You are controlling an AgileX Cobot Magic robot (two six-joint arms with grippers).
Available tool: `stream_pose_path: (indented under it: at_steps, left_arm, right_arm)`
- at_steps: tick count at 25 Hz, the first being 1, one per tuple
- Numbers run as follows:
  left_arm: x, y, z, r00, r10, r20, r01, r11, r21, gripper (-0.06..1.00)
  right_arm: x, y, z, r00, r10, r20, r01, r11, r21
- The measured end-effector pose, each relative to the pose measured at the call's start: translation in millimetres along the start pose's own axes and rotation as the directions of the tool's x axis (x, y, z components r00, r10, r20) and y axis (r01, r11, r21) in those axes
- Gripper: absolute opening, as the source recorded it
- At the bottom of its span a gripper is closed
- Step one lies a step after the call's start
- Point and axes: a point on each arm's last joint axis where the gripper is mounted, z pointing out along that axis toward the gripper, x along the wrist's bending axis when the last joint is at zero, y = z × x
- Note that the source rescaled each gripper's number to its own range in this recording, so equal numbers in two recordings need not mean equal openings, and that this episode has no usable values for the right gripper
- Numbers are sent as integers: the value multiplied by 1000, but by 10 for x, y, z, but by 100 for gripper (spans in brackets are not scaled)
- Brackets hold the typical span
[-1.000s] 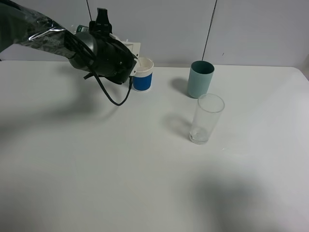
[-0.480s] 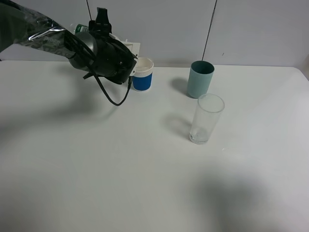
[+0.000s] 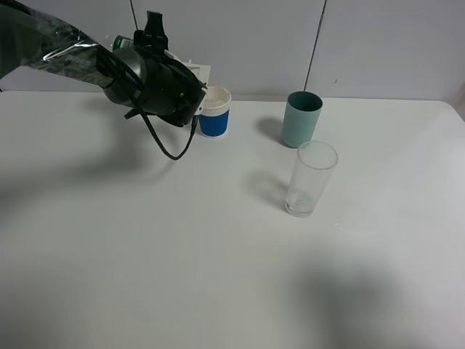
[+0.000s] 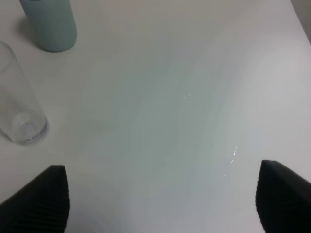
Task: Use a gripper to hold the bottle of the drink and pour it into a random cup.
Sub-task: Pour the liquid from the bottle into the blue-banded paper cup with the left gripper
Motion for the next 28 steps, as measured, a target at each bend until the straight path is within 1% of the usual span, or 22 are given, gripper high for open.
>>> stream_pose_path:
  at_steps: [10, 24, 28]
  left_arm:
    - [5, -2, 0, 999, 43, -6, -43, 999, 2, 0]
    - [14, -13, 0, 998, 53, -13, -53, 998, 15, 0]
    - [14, -13, 0, 998, 69, -13, -68, 998, 15, 0]
  right_arm:
    - [0, 0, 0, 1000, 0, 0, 0, 1000, 0]
    - [0, 0, 0, 1000, 0, 0, 0, 1000, 0]
    - [0, 0, 0, 1000, 0, 0, 0, 1000, 0]
